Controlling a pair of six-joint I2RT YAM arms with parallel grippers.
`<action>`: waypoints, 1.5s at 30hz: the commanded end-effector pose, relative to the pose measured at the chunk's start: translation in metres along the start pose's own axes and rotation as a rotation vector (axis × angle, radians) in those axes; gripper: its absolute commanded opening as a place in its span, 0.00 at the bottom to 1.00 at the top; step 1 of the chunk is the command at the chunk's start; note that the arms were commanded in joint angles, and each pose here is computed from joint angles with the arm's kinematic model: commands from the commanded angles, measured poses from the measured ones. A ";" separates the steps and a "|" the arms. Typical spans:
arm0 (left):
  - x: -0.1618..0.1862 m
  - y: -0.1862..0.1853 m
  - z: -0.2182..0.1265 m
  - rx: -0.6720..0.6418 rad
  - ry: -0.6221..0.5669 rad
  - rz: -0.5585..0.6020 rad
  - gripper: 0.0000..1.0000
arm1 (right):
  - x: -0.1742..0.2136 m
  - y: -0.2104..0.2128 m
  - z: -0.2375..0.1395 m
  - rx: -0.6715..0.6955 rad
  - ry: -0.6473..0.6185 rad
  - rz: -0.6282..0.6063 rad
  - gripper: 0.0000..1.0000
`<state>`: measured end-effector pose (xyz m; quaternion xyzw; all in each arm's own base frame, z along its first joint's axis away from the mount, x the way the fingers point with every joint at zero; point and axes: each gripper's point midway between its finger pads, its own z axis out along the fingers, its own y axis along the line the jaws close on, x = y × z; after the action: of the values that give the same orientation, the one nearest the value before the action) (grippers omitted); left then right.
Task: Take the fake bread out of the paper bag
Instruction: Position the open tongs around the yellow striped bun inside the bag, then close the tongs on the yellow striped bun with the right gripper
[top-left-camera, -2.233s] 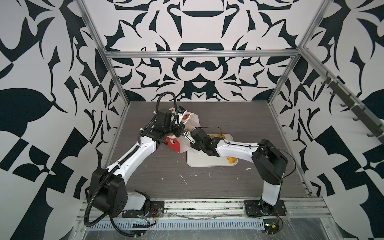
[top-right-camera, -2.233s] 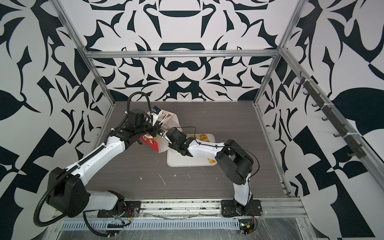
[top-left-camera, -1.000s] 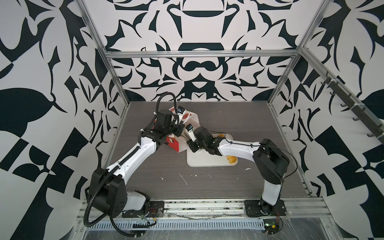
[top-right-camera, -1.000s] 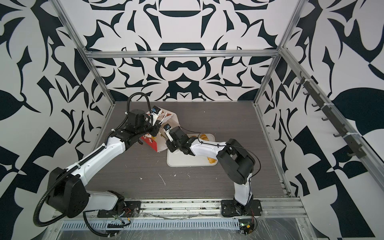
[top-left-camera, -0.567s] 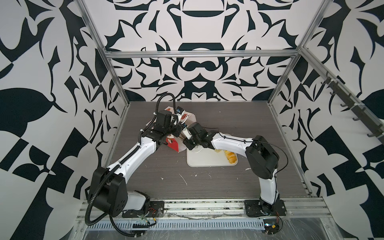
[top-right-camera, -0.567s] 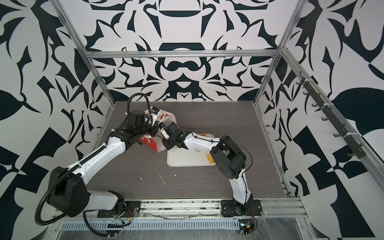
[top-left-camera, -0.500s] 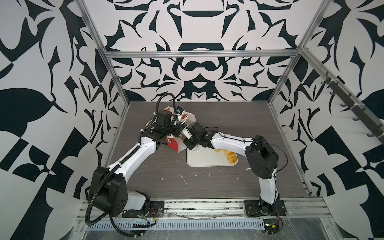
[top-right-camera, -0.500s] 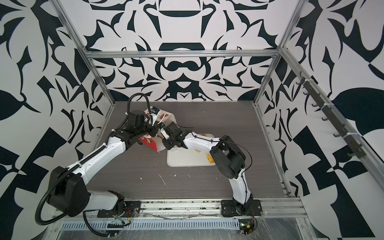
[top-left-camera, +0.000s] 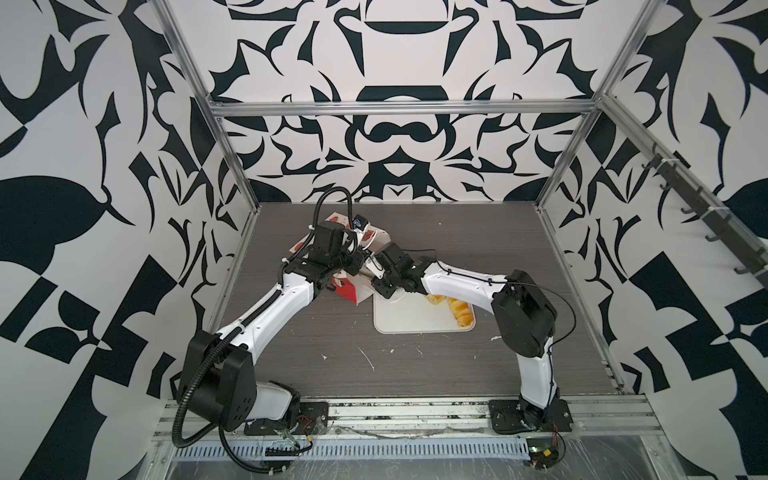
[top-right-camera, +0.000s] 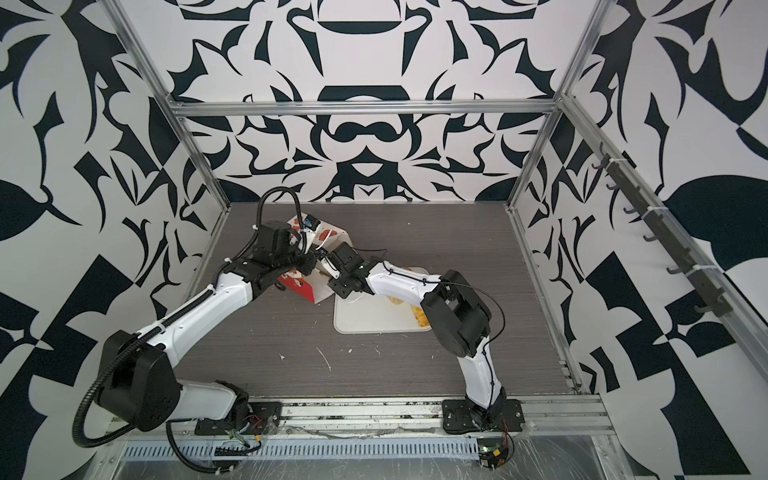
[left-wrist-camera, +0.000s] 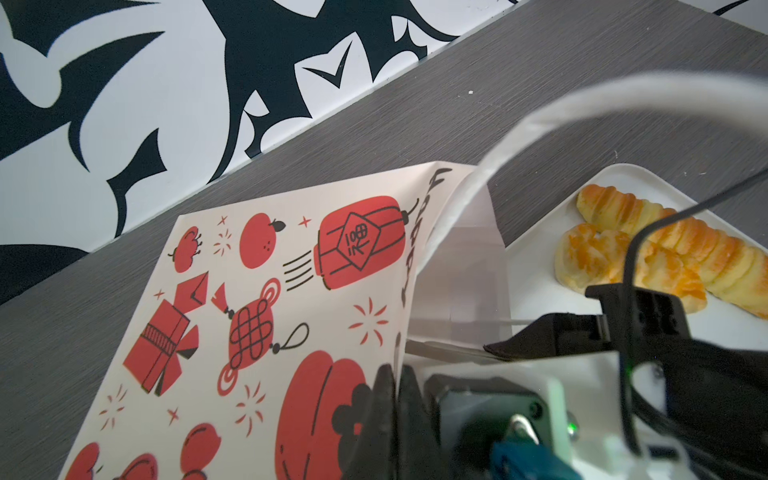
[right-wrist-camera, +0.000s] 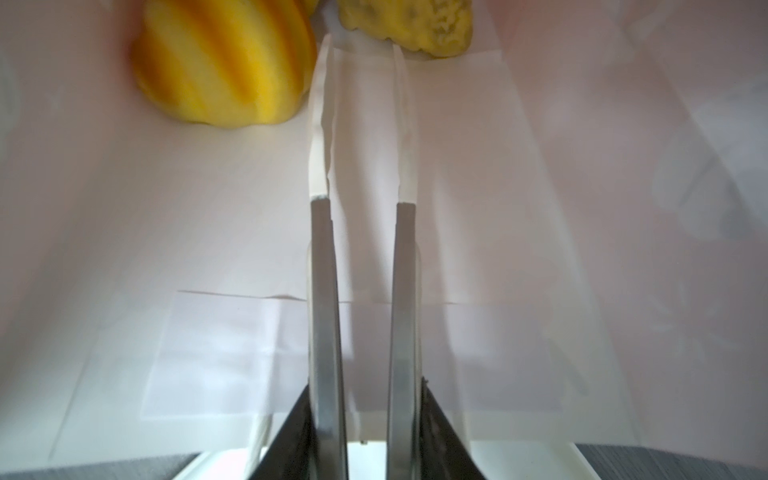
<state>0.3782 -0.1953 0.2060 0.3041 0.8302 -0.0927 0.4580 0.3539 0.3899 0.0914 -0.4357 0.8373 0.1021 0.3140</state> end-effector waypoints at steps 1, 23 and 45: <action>0.002 -0.010 -0.001 0.041 0.028 0.018 0.00 | -0.043 0.002 -0.030 -0.081 -0.151 0.065 0.38; 0.011 -0.023 -0.002 0.066 0.059 0.073 0.00 | -0.039 0.023 -0.053 -0.554 -0.045 0.354 0.43; 0.006 -0.018 -0.004 0.022 0.040 0.056 0.00 | -0.011 0.037 -0.043 -0.593 -0.003 0.466 0.44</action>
<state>0.3625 -0.1975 0.1831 0.3351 0.8437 -0.0653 0.4143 0.3123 0.3911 0.1051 -0.3148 0.8601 0.3833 0.1191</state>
